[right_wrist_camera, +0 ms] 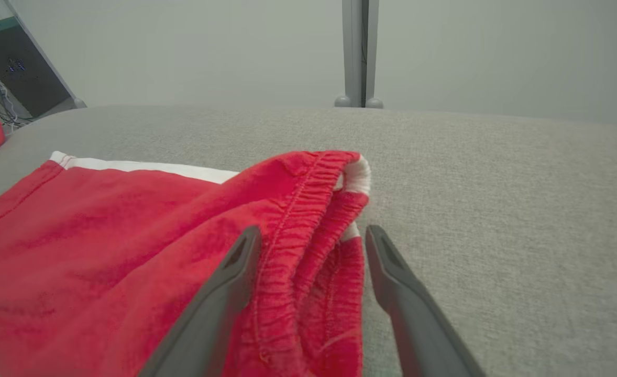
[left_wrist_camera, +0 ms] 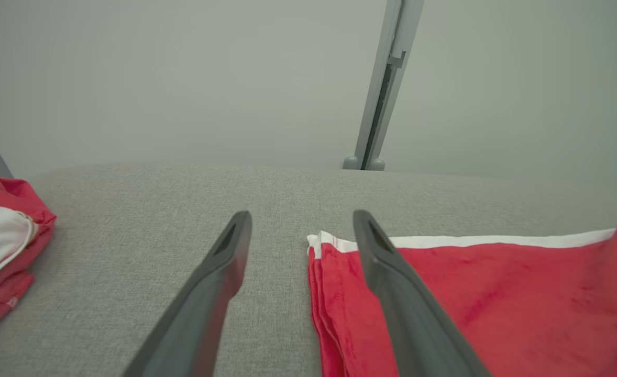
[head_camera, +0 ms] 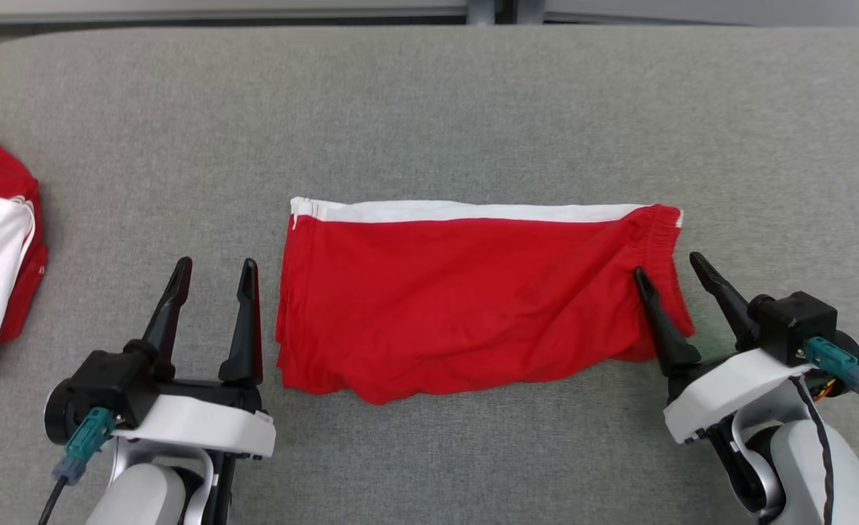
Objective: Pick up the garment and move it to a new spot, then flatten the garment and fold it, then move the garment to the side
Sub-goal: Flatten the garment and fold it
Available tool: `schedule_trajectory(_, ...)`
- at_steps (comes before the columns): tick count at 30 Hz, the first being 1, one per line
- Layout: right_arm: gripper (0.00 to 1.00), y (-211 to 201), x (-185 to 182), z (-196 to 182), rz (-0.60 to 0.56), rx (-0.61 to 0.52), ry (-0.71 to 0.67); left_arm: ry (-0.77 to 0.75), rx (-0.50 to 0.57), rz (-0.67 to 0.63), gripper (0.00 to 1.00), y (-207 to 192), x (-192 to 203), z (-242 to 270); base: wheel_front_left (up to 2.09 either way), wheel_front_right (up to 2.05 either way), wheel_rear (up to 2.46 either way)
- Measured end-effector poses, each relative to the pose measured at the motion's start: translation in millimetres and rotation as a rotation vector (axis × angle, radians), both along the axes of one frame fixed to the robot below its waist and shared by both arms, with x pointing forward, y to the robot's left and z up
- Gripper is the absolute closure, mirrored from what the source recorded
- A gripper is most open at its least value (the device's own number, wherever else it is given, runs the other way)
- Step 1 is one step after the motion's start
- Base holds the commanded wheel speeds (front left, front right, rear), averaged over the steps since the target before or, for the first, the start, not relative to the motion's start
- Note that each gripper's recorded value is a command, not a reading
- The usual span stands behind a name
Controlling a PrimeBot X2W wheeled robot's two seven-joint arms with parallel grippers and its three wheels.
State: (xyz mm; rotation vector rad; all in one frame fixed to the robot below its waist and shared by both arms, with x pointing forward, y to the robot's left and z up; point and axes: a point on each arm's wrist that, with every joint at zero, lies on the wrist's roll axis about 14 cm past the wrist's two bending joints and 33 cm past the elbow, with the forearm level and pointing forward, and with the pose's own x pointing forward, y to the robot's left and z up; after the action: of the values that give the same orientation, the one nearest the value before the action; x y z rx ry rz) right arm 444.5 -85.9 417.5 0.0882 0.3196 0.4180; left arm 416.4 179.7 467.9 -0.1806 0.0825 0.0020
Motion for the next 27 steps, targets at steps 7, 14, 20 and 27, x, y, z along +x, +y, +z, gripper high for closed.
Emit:
schedule_trajectory(7, 0.0, -2, 5, -38, -0.007, -0.02, 0.096, 0.008, 0.003, 0.004, 0.0, 3, 10, -9, 0.0, 0.0, 0.0)
schedule_trajectory(14, 1.0, 10, 0, -46, 0.015, 0.006, 0.157, -0.001, 0.001, 0.005, 0.0, 4, 11, -9, 0.0, 0.0, 0.0)
schedule_trajectory(20, 1.0, 2, 1, -35, 0.003, 0.014, 0.149, -0.007, 0.006, -0.008, 0.0, 2, 15, -8, 0.0, 0.0, 0.0)
schedule_trajectory(27, 1.0, -50, -9, -25, -0.097, -0.033, 0.134, -0.028, 0.013, -0.023, 0.0, -2, 18, -2, 0.0, 0.0, 0.0)
